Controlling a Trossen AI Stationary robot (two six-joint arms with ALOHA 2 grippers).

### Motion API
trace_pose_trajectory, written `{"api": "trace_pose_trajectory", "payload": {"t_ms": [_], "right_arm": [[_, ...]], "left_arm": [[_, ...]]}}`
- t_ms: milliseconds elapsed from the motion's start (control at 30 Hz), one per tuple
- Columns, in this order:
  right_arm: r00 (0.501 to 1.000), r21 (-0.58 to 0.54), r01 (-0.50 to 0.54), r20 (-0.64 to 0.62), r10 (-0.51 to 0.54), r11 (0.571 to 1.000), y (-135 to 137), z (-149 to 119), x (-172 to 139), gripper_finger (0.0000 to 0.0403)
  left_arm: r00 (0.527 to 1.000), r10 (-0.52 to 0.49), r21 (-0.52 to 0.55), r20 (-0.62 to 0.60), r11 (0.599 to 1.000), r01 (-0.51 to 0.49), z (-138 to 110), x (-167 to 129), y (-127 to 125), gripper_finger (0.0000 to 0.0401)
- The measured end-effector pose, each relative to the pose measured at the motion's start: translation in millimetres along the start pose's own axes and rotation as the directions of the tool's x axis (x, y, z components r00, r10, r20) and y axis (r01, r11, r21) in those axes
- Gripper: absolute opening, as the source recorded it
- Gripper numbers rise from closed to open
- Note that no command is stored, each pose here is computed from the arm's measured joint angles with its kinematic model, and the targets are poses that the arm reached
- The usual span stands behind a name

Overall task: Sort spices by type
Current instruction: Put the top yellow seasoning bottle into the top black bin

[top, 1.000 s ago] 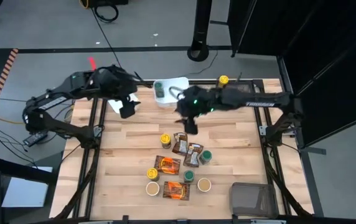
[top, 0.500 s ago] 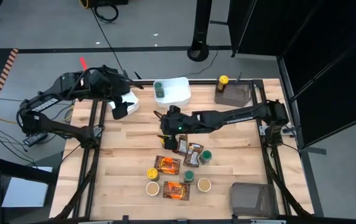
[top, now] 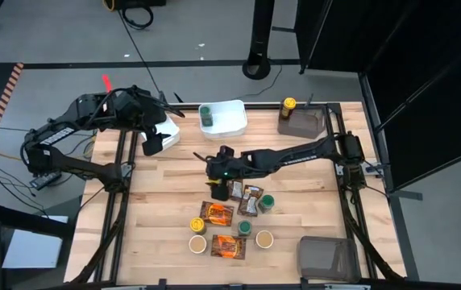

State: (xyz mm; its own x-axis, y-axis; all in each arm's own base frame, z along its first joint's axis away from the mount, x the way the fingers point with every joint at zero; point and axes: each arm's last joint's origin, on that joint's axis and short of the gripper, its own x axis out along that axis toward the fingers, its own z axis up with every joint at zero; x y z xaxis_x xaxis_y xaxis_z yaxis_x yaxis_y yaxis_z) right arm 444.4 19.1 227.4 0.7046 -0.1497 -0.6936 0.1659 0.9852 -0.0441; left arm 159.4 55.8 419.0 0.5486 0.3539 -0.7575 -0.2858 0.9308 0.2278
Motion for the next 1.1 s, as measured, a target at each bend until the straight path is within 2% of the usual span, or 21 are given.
{"api": "trace_pose_trajectory", "payload": {"t_ms": [333, 800, 967, 1100], "right_arm": [[0.996, 0.034, -0.015, -0.091, 0.018, 0.999, 3.2, -11.9, 7.1, 0.0337], [0.994, 0.039, -0.020, -0.105, 0.024, 0.999, 5.7, -18.5, 22.2, 0.0319], [0.994, 0.046, -0.019, -0.106, 0.024, 0.999, 5.8, -19.2, 23.6, 0.0297], [0.993, 0.045, -0.019, -0.115, 0.025, 0.999, 5.7, -20.1, 23.5, 0.0259]], "left_arm": [[1.000, 0.000, 0.018, 0.003, 1.000, 0.000, 0.2, 0.0, 0.0, 0.0325], [1.000, 0.001, 0.018, 0.003, 1.000, -0.001, 0.4, 0.1, 0.0, 0.0325], [1.000, 0.000, 0.018, 0.003, 1.000, -0.001, 0.4, 0.1, 0.0, 0.0325], [1.000, 0.001, 0.018, 0.003, 1.000, -0.001, 0.4, 0.1, 0.0, 0.0325]]}}
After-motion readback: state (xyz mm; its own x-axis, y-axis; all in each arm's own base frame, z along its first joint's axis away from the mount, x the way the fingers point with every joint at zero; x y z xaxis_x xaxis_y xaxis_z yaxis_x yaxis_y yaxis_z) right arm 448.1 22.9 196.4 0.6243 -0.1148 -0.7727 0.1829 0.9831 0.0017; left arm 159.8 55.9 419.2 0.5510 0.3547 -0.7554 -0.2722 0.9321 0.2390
